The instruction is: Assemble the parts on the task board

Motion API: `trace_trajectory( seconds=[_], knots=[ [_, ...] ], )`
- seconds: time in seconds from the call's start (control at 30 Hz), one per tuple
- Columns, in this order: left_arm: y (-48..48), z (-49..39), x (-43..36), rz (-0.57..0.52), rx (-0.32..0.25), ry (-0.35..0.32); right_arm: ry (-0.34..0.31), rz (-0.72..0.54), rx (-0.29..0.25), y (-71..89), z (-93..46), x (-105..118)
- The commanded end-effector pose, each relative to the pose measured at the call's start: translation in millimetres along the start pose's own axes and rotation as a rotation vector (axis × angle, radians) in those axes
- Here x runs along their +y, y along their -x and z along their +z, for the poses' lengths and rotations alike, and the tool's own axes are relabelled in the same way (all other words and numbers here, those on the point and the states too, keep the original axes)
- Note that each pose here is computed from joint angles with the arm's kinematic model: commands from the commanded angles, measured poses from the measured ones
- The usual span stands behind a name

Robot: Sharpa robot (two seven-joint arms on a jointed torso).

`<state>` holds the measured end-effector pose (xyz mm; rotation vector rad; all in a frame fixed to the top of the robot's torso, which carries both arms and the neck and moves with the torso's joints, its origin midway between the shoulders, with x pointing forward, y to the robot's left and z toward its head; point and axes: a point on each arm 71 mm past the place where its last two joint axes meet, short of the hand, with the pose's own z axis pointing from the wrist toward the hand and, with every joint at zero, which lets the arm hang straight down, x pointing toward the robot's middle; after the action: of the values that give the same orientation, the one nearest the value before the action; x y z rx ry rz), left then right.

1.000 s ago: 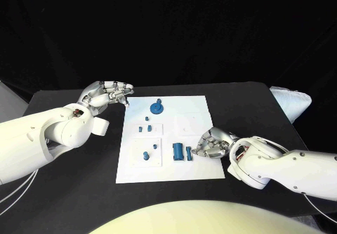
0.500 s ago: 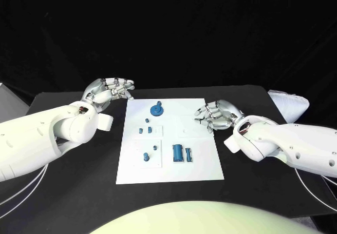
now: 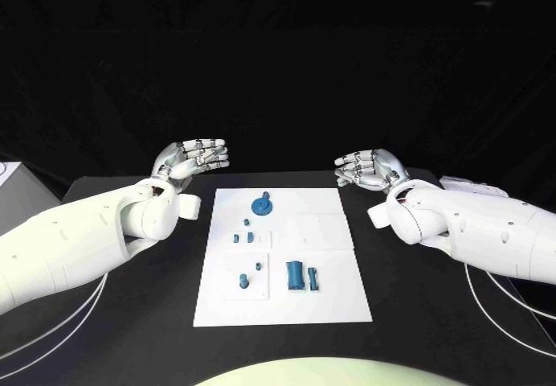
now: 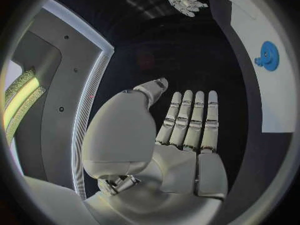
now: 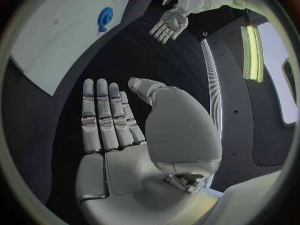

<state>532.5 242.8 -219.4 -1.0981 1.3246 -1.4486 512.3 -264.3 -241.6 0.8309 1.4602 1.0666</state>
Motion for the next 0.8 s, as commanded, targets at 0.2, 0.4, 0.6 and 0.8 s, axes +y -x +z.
trace_trajectory(
  seconds=[0.2, 0.4, 0.6, 0.8],
  knots=[
    [2.4, 2.1, 1.1, 0.004, -0.02, -0.004, 0.023, 0.02, 0.001, -1.7, 4.6, 2],
    [-7.0, -4.3, 3.3, 0.008, -0.047, 0.001, 0.027, 0.099, -0.033, -17.0, -2.4, 10],
    [-27.6, -20.1, 6.5, 0.019, -0.108, 0.012, 0.012, 0.255, -0.102, -46.2, -19.7, 28],
    [-51.2, -41.7, 7.1, 0.036, -0.179, 0.029, -0.018, 0.354, -0.146, -64.6, -34.3, 42]
  ],
)
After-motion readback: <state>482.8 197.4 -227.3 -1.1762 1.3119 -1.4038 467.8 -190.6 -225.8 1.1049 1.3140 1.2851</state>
